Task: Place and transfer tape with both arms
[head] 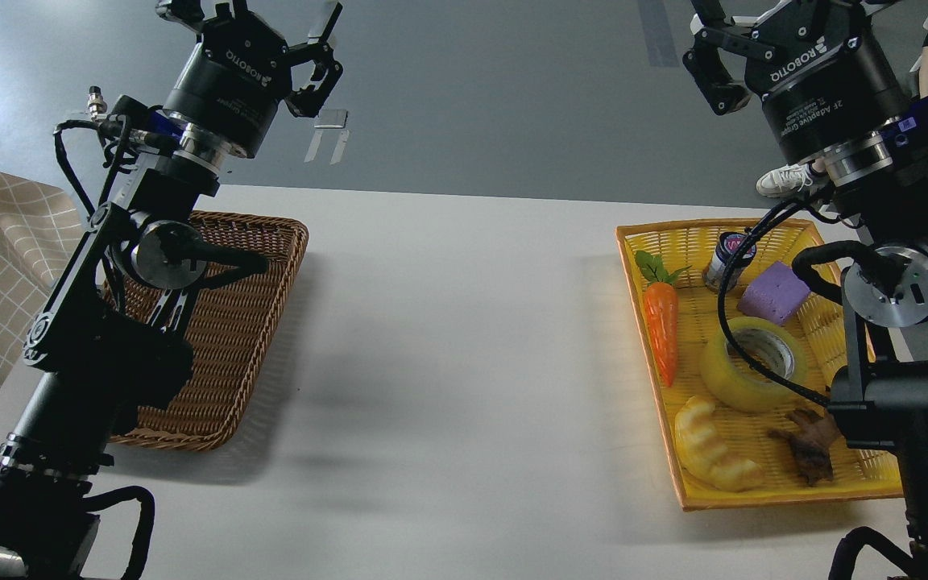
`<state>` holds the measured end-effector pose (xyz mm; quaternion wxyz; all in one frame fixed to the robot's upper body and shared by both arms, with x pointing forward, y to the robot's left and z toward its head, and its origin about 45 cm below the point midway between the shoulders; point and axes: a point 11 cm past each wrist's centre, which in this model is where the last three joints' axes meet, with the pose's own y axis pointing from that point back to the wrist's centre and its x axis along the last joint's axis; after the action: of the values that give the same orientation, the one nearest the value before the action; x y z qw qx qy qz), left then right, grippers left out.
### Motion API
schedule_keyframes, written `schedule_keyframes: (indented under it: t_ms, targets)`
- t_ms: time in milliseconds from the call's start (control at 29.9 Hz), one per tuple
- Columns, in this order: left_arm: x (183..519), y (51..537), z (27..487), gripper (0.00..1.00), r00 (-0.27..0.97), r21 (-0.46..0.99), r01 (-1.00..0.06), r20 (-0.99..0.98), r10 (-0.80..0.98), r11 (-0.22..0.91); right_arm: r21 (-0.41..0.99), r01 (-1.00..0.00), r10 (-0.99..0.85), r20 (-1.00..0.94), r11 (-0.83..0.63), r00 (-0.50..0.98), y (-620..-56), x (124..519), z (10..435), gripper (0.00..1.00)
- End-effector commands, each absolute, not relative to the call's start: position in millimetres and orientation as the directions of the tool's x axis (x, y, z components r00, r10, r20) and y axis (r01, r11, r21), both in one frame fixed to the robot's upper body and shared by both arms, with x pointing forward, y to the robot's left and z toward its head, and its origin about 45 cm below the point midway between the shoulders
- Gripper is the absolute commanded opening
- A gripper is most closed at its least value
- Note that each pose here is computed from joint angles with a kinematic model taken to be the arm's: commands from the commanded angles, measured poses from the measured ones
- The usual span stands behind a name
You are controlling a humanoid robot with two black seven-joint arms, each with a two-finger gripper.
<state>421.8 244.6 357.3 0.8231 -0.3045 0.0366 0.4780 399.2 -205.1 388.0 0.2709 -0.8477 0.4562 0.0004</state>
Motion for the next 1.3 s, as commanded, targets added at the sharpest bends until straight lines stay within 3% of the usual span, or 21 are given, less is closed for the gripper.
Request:
schedule_keyframes:
  t_ms: [0,134,1270]
  targets:
    - [420.3,243.3,358.9,0.98,0.538,-0.467,-0.808,-0.338,0.772,0.359,-0.438,-0.788,-0.779,-0.259,-0.432,0.571,-206.1,404.8,382.1,1.0]
    - [422.8,247.3,356.7,0.98,0.484,-0.445,-0.835,-0.313,0.817,0.324,-0.432,-0.787,-0.781,-0.247,-0.441,0.574,-203.9,409.0,385.4,1.0]
    - [418.4,247.0,350.3,0.98,0.493,-0.434,-0.835,-0.315,0.811,0.339,-0.416,-0.778,-0.775,-0.226,-0.471,0.59,-191.2,403.5,377.6,1.0]
